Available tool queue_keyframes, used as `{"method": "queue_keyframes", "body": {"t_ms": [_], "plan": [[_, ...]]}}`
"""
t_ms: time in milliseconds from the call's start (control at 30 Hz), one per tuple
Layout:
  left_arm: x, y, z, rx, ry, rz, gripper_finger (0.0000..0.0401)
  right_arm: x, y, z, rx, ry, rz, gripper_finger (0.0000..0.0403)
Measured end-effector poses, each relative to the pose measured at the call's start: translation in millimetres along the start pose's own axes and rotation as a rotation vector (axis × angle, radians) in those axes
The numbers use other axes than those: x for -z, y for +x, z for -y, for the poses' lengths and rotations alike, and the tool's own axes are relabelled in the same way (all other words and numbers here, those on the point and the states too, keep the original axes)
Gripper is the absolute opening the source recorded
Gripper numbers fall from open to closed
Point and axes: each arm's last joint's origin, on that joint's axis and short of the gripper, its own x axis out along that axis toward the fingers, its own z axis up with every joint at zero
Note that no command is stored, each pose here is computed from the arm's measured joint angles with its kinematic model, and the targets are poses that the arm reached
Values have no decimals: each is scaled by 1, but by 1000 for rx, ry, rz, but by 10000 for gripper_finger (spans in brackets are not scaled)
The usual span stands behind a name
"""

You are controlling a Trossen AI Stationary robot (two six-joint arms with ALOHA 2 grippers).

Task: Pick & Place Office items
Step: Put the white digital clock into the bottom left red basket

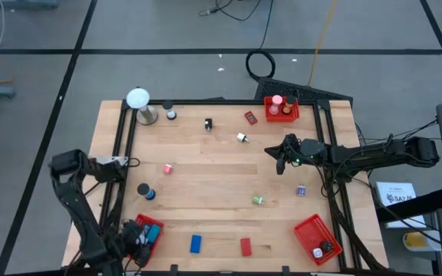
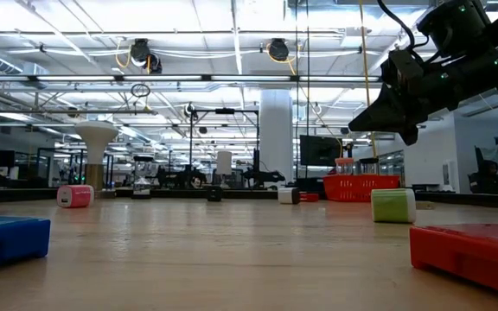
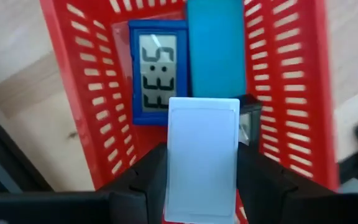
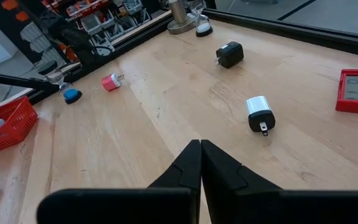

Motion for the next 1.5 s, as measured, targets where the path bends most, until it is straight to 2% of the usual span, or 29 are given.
{"method": "queue_keyframes", "body": {"t_ms": [233,400,567,667,767,867,1000,1167,1300,1500], "plan": [[3,12,1,-56,0,8,154,0,0,0,0,14,0,1],[3,12,1,-57,2,7,159,0,0,0,-1,22,0,1],[4,12,1,-69,2,-7,241,0,0,0,-1,22,0,1],[4,12,1,-76,2,-23,276,0,0,0,0,22,0,1],[3,8,1,-63,6,-38,290,0,0,0,0,21,0,0],[0,0,1,-32,20,-54,287,0,0,0,2,20,1,0],[-13,-18,-1,15,41,-48,256,0,0,0,3,16,1,0],[-35,-32,-6,17,78,29,184,0,0,0,4,11,1,0],[-40,-32,-3,19,148,34,110,0,0,0,3,4,2,0],[-34,-11,-1,108,189,-33,14,0,0,0,16,4,9,0]]}}
